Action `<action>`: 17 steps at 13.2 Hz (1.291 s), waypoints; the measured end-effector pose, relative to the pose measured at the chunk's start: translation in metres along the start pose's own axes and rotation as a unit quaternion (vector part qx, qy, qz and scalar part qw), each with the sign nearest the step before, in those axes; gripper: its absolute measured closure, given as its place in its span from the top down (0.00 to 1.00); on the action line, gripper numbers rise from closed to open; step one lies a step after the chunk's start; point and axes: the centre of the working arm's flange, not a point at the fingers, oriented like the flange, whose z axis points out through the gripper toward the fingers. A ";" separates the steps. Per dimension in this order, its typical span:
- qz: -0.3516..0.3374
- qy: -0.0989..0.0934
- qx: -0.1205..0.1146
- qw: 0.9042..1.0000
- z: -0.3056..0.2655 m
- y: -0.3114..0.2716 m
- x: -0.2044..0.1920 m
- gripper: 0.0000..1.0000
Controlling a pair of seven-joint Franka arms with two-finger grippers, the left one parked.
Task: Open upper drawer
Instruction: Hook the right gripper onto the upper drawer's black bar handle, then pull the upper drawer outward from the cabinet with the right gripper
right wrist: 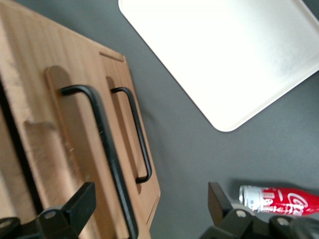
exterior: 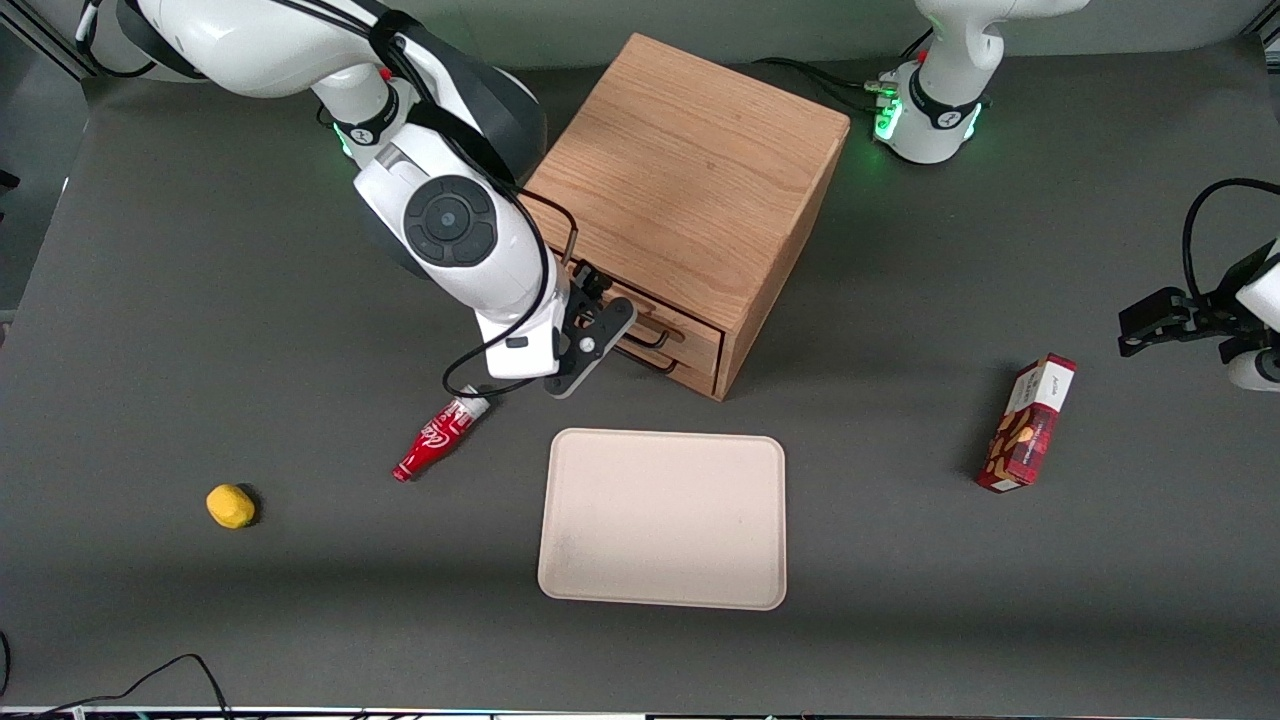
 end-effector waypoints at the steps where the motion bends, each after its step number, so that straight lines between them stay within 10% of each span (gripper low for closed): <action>1: -0.003 0.002 -0.001 1.000 0.007 0.000 0.003 1.00; 17: -0.035 0.004 -0.029 0.999 0.038 -0.011 0.018 1.00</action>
